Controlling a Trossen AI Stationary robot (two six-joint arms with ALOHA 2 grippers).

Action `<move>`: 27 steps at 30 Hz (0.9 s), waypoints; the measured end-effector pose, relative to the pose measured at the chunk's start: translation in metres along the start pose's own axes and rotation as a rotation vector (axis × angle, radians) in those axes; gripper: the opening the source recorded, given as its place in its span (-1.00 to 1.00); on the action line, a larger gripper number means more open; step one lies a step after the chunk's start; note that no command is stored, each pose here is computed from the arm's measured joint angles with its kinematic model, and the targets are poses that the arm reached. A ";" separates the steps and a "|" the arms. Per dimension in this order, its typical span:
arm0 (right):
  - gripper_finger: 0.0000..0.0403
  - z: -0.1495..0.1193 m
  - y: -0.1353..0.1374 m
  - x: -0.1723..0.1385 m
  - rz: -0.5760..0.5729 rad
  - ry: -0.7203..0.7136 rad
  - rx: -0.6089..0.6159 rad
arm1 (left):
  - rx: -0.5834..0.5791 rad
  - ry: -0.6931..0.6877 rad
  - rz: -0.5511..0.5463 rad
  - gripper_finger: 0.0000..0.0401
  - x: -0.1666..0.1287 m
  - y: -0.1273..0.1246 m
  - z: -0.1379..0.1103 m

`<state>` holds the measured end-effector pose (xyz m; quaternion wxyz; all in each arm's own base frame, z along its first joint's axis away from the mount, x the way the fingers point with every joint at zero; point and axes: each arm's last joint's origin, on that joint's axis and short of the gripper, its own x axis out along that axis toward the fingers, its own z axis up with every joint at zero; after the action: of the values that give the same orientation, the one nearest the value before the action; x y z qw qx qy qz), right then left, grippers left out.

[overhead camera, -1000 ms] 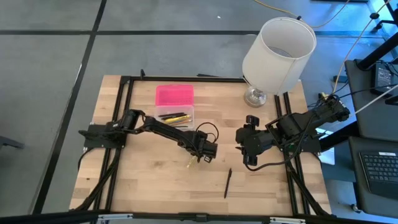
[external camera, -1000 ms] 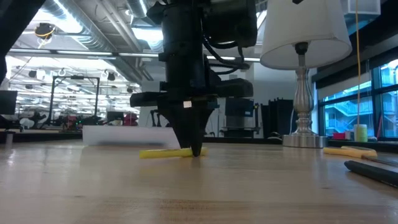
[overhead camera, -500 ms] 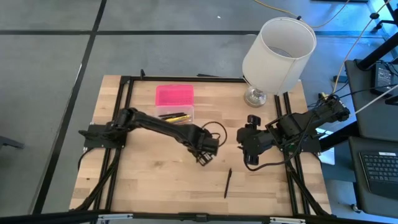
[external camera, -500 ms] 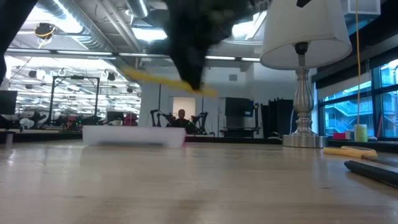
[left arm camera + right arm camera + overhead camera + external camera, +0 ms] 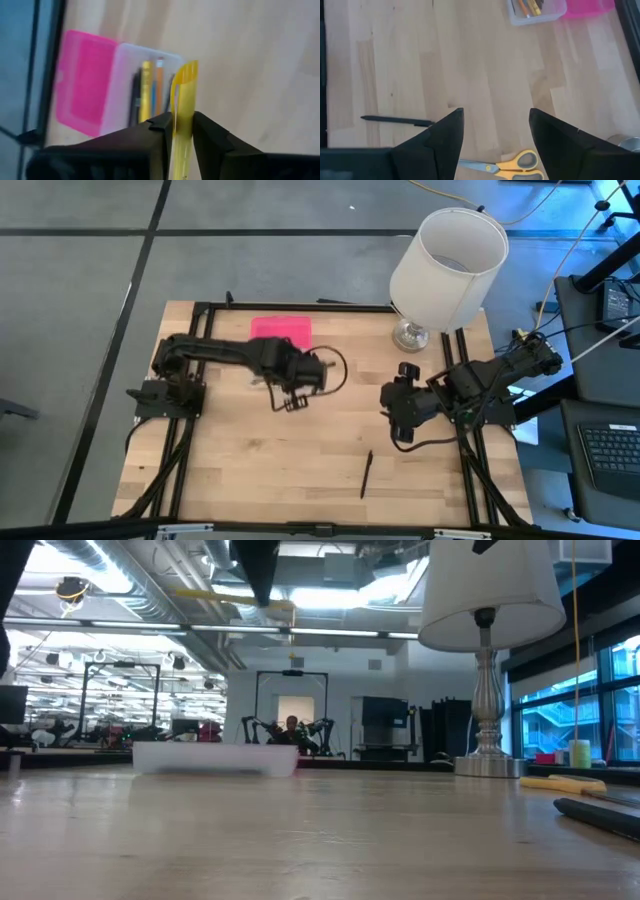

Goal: Pick & place school supplies into a supply box
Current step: Put the yellow pen into the pink supply box

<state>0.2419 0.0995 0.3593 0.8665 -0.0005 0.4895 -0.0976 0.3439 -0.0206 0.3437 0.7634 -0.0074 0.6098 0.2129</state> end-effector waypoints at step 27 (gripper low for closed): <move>0.14 0.007 -0.006 0.003 -0.016 -0.034 0.039 | -0.038 -0.048 -0.299 -0.73 0.171 0.074 0.004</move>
<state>0.2480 0.0922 0.3609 0.8738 0.0108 0.4727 -0.1138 0.3508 0.1022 0.2030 0.8006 -0.1077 0.5793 0.1085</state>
